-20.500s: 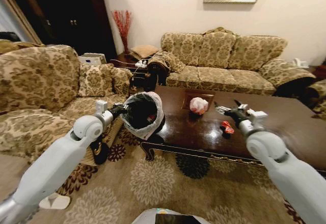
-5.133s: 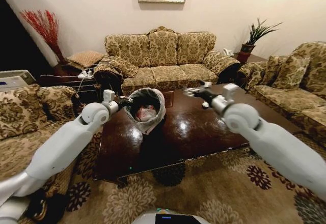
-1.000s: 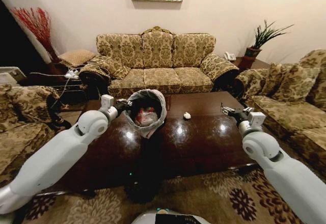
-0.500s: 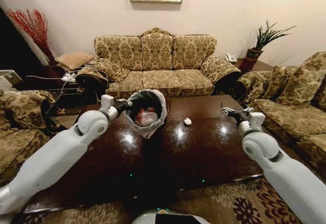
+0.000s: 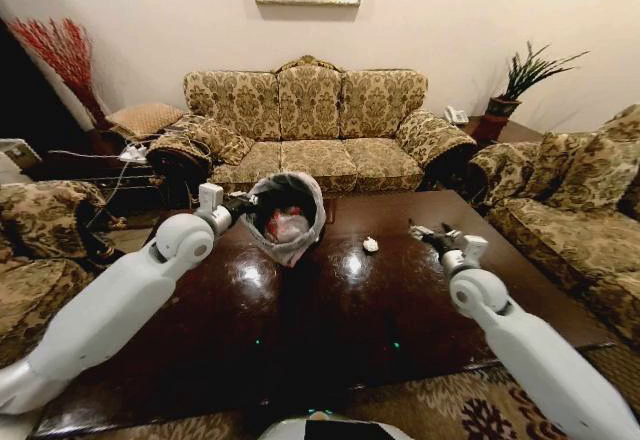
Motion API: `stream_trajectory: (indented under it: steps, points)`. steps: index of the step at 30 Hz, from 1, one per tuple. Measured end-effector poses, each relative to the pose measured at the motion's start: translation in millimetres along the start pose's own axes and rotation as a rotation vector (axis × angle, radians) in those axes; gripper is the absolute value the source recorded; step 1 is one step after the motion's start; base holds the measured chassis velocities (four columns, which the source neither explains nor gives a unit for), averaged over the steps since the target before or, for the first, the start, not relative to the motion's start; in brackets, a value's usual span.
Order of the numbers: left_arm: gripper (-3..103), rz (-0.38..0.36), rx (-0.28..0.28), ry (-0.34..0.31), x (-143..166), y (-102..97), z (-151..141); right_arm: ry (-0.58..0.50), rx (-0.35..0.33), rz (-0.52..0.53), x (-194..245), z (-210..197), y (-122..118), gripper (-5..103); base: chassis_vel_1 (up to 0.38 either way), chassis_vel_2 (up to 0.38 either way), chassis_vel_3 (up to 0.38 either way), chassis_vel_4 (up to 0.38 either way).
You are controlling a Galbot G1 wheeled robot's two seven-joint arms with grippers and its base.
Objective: Move to the front of the table and place the trash on the table into the trash bin.
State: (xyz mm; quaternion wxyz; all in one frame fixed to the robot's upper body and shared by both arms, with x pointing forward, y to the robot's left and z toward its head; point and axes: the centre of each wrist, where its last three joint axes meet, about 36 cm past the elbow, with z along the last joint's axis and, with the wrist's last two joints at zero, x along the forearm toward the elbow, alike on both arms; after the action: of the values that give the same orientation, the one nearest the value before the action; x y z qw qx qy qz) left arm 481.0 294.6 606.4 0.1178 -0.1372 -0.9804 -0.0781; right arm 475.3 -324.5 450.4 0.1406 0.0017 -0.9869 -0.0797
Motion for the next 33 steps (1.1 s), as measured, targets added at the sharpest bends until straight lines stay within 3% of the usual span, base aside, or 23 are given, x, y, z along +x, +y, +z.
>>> stream_trajectory:
  steps: [8, 17, 29, 33]
  points:
    - [3, 0.017, 0.007, 0.017, -10.5, 1.6, 8.1, 0.073, 0.004, -0.050, -46.6, 13.7, 3.7, 100, 0.000, 0.000, 0.000, 0.000]
    - [3, 0.013, 0.007, 0.018, -16.3, 7.8, 9.2, 0.144, 0.005, -0.069, -88.1, 47.1, 45.7, 100, 0.000, 0.000, 0.000, 0.000]
    - [3, 0.019, 0.009, 0.017, -18.1, 10.7, 9.3, 0.186, 0.053, -0.070, -104.5, 74.4, 46.3, 101, 0.000, 0.000, 0.000, 0.000]
    - [3, 0.023, 0.014, 0.019, -19.5, 9.6, 11.2, 0.191, 0.054, -0.078, -108.4, 77.6, 43.2, 92, 0.000, 0.000, 0.000, 0.000]
